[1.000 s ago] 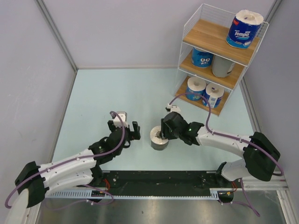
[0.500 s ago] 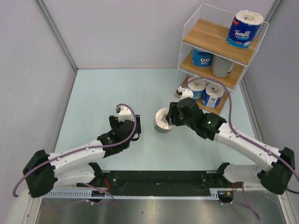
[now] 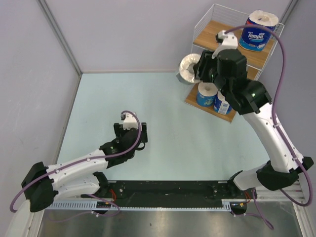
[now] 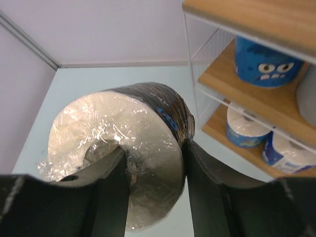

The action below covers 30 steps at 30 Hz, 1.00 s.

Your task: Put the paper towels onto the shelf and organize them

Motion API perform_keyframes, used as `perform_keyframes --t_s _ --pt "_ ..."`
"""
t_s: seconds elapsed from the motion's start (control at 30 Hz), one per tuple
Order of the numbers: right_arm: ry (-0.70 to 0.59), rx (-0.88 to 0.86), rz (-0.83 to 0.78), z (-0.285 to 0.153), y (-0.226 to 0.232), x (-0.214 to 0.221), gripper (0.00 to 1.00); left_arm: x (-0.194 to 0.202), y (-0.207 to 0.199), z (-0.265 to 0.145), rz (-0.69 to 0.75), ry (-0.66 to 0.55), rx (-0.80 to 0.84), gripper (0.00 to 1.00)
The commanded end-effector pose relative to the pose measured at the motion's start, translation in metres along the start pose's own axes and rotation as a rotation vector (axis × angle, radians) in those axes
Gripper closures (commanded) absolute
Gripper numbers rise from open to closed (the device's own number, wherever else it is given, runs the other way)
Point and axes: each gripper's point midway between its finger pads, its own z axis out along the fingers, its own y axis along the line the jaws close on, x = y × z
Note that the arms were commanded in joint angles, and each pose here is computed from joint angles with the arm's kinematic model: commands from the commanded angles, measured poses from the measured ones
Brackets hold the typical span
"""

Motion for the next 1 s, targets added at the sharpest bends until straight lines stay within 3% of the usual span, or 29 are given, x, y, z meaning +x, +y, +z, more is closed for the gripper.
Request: perform_keyframes --t_s 0.0,0.03,0.37,0.53,0.97 --pt "-0.123 0.034 -0.042 -0.004 -0.001 -0.065 0.59 0.003 0.0 -0.004 -0.033 -0.005 0.027 0.0" --pt "-0.178 0.04 -0.037 -0.012 -0.002 -0.089 0.59 0.006 0.001 -0.005 -0.034 0.001 0.033 0.0" --pt "-0.326 0.198 0.011 0.005 -0.061 -0.153 0.6 0.025 0.003 -0.001 -0.038 0.011 0.048 0.0" --pt "-0.371 0.243 0.044 0.002 -0.092 -0.168 0.63 0.03 -0.001 0.001 -0.047 0.01 0.065 0.0" --pt "-0.399 0.269 0.077 0.014 -0.121 -0.179 0.63 0.034 0.0 0.0 -0.045 0.022 0.066 0.0"
